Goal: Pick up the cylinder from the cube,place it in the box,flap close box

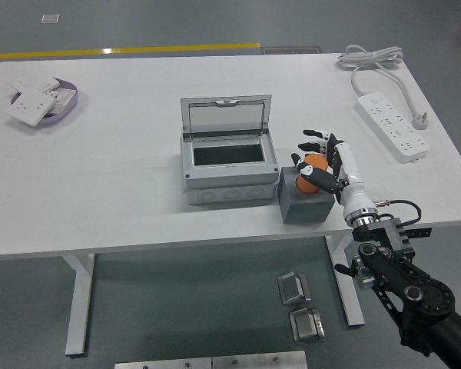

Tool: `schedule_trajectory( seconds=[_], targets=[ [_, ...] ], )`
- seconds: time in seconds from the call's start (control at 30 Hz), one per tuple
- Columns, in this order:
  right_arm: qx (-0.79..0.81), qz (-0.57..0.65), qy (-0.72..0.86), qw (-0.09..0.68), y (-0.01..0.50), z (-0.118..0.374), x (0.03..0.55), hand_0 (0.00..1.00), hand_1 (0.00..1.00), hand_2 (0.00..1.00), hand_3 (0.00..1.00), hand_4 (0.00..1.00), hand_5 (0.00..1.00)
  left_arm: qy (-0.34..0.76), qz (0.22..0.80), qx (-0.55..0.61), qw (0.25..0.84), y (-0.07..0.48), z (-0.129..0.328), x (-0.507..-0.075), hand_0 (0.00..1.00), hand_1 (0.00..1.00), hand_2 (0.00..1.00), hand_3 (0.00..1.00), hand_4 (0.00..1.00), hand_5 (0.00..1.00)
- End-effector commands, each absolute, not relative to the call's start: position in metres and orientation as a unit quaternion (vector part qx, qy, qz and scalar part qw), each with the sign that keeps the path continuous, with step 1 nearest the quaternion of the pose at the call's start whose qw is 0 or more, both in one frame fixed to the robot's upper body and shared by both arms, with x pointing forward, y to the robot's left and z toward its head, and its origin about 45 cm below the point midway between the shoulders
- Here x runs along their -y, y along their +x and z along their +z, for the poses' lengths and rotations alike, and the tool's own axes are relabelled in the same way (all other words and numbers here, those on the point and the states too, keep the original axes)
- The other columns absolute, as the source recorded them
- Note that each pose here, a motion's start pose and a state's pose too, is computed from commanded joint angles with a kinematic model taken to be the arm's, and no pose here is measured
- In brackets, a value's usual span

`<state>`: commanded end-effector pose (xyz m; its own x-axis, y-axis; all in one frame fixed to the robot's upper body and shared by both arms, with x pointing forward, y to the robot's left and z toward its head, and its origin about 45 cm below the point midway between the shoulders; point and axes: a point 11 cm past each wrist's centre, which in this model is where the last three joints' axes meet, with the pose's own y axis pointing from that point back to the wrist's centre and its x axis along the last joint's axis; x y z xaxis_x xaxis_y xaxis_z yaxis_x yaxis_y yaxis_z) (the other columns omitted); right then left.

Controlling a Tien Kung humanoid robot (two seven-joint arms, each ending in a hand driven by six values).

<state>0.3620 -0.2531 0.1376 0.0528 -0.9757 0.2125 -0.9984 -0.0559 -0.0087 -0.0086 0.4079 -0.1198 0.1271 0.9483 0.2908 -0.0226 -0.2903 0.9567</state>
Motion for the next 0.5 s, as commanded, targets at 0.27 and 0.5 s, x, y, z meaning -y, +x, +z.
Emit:
schedule_trajectory(
  seconds=[0.27,0.5],
  targets=[
    [0.675,0.076,0.73,0.077,0.3616,0.1313,0.2457,0.614,0.619,0.529,0.64,0.738,0.085,0.598,0.535,-0.385,0.456,-0.007,-0.1199,-0.4074,0.595,0.618,0.573,0.61,0.673,0.292],
    [0.676,0.075,0.729,0.08,0.3623,0.13,0.2476,0.592,0.611,0.525,0.63,0.733,0.092,0.598,0.535,-0.385,0.457,-0.0074,-0.12,-0.4071,0.596,0.62,0.567,0.61,0.673,0.291]
  ],
)
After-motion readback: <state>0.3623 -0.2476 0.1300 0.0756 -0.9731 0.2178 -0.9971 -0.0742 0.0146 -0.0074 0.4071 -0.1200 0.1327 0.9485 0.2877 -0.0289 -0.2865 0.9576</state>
